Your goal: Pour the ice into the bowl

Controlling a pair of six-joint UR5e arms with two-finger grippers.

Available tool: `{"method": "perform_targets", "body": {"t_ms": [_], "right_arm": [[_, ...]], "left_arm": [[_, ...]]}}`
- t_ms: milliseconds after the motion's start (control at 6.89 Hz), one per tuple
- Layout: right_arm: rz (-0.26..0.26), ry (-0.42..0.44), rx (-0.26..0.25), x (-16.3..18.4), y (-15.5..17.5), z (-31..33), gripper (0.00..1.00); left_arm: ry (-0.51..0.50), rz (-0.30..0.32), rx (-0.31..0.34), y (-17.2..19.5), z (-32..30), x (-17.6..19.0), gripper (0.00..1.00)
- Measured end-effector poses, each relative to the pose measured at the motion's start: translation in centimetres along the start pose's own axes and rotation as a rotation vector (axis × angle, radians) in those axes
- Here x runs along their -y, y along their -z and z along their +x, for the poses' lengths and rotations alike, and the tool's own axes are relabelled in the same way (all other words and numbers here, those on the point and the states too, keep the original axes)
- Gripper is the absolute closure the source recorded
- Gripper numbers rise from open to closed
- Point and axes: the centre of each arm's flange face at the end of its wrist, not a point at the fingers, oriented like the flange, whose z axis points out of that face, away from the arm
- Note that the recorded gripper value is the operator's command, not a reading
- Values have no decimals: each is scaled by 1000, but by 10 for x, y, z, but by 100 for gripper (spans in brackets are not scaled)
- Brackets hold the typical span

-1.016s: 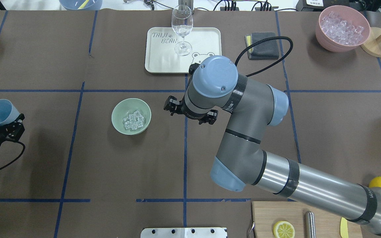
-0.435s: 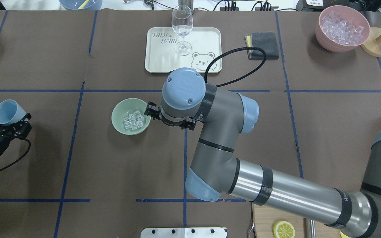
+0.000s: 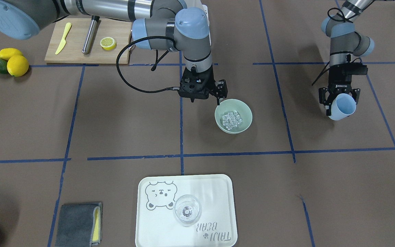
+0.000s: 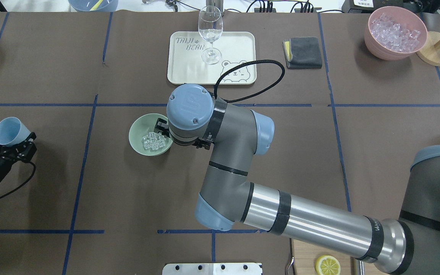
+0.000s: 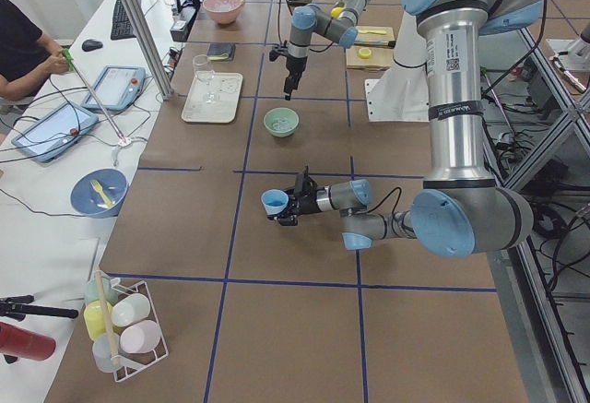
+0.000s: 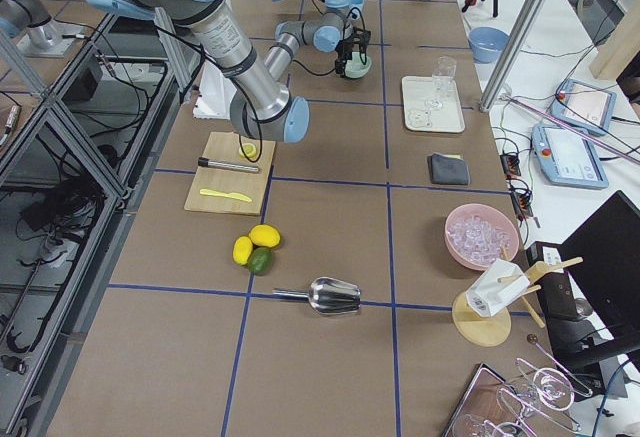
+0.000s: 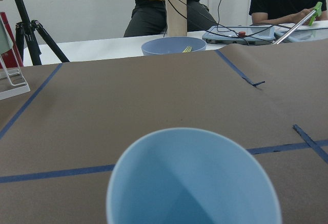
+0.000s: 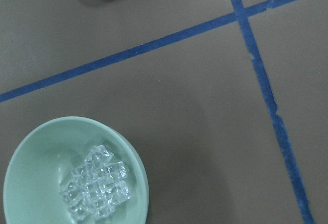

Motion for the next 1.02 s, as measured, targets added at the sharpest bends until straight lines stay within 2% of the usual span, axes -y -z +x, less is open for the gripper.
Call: {"method": "perform_targets", "body": {"t_ms": [145, 290, 725, 870, 1016], "right_arm": [[4, 2, 0, -2, -4, -7, 0], [6, 3, -2, -3, -7, -12, 0], [36, 5, -14, 2, -33, -36, 2], [44, 5, -19, 4, -41, -36, 6], [53, 4, -25, 6, -45, -36, 29]], "left_arm": [[-2, -1, 1, 0, -1, -1, 9], [-2, -2, 1, 0, -1, -1, 0], [-2, -2, 0, 0, -1, -1, 0], [-2, -2, -2, 0, 0, -1, 0], [-1, -7, -9, 1, 1, 0, 0]]}}
